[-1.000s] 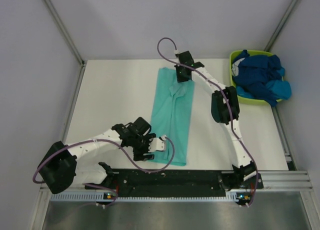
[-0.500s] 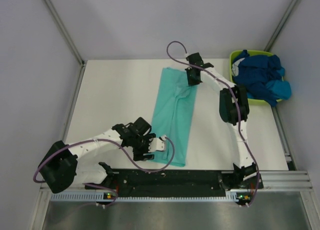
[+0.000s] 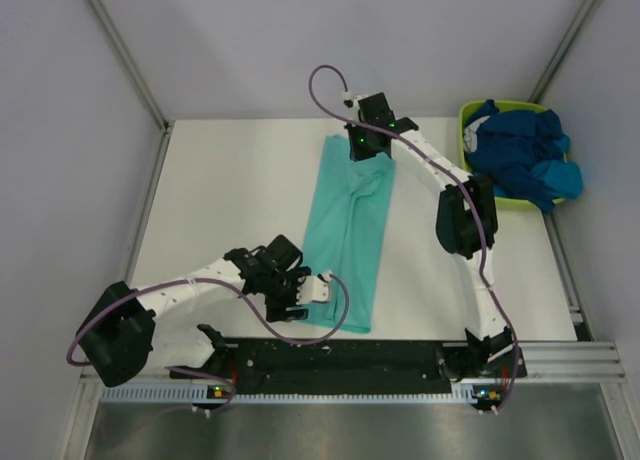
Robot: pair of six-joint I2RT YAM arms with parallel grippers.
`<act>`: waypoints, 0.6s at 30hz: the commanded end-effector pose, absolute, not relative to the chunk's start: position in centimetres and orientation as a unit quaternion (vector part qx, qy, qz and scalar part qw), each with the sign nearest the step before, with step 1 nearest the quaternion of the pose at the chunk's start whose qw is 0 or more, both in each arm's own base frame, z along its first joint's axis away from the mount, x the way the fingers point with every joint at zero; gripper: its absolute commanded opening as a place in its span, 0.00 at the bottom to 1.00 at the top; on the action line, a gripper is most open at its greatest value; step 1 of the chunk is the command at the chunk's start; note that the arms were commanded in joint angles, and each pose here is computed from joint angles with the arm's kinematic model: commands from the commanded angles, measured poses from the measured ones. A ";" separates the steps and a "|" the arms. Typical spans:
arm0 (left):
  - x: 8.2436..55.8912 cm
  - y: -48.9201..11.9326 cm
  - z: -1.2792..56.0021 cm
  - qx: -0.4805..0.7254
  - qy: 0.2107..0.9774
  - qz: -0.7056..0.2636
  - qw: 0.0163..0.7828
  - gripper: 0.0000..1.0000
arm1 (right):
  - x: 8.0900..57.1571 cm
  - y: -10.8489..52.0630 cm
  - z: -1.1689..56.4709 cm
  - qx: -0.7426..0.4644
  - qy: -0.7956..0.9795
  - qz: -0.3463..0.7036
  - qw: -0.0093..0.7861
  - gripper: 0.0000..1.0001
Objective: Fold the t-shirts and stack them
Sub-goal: Rotate the tshirt 90 degrees
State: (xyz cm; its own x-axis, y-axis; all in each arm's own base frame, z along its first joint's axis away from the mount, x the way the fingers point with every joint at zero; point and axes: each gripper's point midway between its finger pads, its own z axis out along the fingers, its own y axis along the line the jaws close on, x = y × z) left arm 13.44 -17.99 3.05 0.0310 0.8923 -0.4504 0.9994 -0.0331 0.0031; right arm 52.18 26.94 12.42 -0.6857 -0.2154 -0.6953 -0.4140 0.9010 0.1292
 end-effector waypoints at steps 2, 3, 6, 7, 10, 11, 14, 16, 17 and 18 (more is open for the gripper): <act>13.6 -18.0 3.2 0.695 0.678 -0.163 0.176 0.75 | 51.3 28.2 9.1 -0.176 0.916 0.162 0.323 0.00; 13.7 -18.0 3.2 0.694 0.679 -0.162 0.177 0.75 | 50.8 27.8 8.4 -0.178 0.919 0.155 0.315 0.00; 13.7 -18.0 3.1 0.696 0.677 -0.162 0.178 0.75 | 49.3 26.7 7.7 -0.184 0.925 0.143 0.300 0.00; 13.7 -18.0 3.1 0.696 0.677 -0.162 0.178 0.75 | 48.7 26.4 7.9 -0.185 0.926 0.139 0.299 0.00; 13.8 -18.2 3.2 0.696 0.676 -0.163 0.179 0.75 | 47.4 24.6 8.8 -0.183 0.928 0.114 0.303 0.00; 13.8 -18.2 3.2 0.697 0.675 -0.164 0.180 0.75 | 46.9 24.1 9.0 -0.181 0.930 0.106 0.303 0.00; 13.8 -18.3 3.4 0.699 0.672 -0.164 0.181 0.75 | 45.2 23.0 9.0 -0.179 0.932 0.099 0.298 0.00; 13.7 -18.4 3.6 0.699 0.671 -0.167 0.180 0.75 | 43.9 22.3 8.5 -0.177 0.936 0.094 0.289 0.00; 13.6 -18.5 3.9 0.700 0.670 -0.170 0.180 0.75 | 43.0 21.5 7.8 -0.170 0.941 0.085 0.279 0.00; 13.5 -18.5 4.2 0.700 0.669 -0.174 0.178 0.75 | 42.5 20.9 7.7 -0.166 0.943 0.081 0.276 0.00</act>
State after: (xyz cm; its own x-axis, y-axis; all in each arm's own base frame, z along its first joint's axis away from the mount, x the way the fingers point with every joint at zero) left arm 13.40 -17.72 2.79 0.0284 0.8953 -0.4446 0.9996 -0.0276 0.0081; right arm 43.63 22.86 5.78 -0.8049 -0.2863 -0.5198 -0.3882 0.9165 0.0964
